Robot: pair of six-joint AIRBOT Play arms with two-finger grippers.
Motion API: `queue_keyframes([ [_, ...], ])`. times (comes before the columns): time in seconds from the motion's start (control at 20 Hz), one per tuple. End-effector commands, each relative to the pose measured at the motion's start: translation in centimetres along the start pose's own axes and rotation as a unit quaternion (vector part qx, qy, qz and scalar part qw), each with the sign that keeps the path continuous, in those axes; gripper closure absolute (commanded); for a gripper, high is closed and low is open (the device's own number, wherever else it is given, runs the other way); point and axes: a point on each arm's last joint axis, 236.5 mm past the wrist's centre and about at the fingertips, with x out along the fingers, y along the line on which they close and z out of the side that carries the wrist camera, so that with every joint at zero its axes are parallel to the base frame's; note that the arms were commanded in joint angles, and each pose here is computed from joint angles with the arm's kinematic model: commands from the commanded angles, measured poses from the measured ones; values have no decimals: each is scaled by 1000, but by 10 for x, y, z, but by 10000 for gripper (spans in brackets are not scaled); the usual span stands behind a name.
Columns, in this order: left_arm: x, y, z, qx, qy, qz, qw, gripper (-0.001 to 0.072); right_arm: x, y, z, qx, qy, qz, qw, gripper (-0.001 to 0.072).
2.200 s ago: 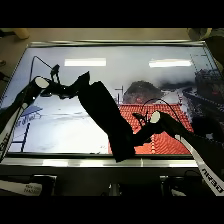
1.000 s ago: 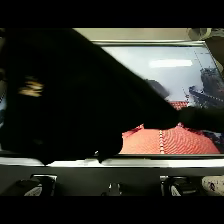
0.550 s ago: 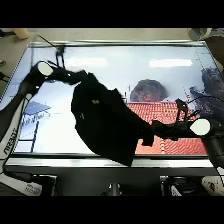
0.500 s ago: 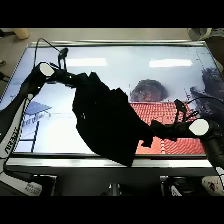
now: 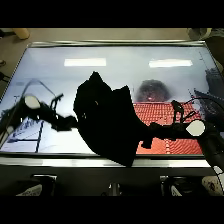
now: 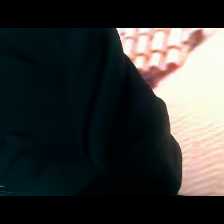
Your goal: Fold the shirts.
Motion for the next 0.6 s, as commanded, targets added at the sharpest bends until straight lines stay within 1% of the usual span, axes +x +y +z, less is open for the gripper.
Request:
queue_keyframes([
  [0.0,59,10,-77,-85,18,-41,995,100,0,-2,2,-15,-3,-5,1000,694],
  [0.1,76,0,-81,-94,7,-57,994,101,0,-3,3,-20,-5,-6,1000,694],
  [0.2,87,-15,-68,-89,-27,-68,993,101,0,-3,2,-20,-4,-6,1000,693],
  [0.3,96,-29,-56,-105,-54,-86,989,104,0,-3,1,-20,-2,-6,1000,693],
  [0.45,108,-36,-35,-114,-97,-84,985,124,0,-3,-1,-19,2,-6,1000,693],
  [0.5,108,-37,-26,-128,-113,-82,982,259,0,-2,-1,-19,3,-5,1000,693],
  [0.55,105,-39,-13,-129,-134,-84,979,490,-1,-1,0,-20,1,-4,1000,693],
])
